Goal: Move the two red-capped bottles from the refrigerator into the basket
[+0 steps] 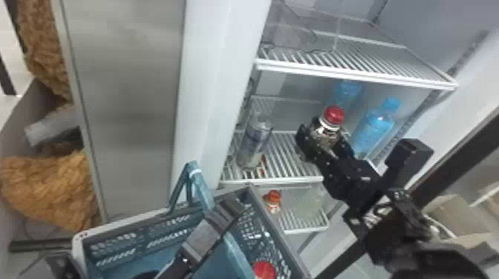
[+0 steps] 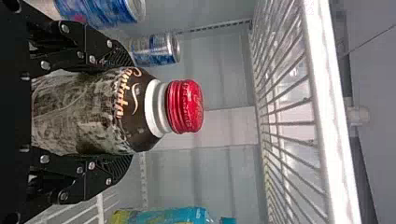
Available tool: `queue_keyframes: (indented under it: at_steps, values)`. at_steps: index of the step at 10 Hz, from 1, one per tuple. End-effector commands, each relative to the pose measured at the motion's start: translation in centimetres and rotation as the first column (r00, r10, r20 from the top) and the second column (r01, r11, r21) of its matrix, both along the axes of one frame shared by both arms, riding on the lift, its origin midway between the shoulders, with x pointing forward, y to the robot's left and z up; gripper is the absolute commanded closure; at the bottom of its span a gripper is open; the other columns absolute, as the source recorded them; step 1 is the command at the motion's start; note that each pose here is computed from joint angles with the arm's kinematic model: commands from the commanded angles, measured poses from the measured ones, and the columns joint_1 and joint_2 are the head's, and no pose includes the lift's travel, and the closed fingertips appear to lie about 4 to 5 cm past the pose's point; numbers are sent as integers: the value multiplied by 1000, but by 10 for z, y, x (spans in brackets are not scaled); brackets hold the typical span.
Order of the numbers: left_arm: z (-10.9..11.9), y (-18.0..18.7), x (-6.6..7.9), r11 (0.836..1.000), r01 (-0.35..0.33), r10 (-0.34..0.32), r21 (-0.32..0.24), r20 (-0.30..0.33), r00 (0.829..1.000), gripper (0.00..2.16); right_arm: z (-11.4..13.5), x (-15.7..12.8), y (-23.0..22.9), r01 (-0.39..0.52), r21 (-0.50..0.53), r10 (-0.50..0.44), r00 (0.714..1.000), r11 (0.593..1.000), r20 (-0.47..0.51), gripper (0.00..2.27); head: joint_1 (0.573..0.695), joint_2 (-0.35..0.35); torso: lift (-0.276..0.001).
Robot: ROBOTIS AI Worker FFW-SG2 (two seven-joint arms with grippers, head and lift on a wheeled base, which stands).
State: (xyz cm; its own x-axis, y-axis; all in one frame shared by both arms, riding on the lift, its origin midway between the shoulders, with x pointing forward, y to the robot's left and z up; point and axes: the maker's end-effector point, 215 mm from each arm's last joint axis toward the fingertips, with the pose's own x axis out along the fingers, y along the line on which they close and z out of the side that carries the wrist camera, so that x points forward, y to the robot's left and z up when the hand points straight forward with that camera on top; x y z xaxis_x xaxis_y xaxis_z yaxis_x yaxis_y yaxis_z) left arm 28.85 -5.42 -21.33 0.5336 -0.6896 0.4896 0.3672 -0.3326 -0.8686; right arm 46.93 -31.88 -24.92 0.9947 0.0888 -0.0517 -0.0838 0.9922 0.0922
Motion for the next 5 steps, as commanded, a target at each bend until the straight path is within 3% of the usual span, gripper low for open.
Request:
queue_keyframes:
  at_steps: [1, 5]
  values:
    - [2, -1, 0, 1000, 1, -1, -3, 2, 1000, 1204, 6, -20, 11, -27, 3, 27, 1000, 1000, -11, 1276, 695, -350, 0]
    - [1, -3, 0, 1000, 3, -3, -4, -3, 1000, 1204, 13, -62, 52, -127, 28, 128, 990, 992, -55, 1276, 695, -350, 0]
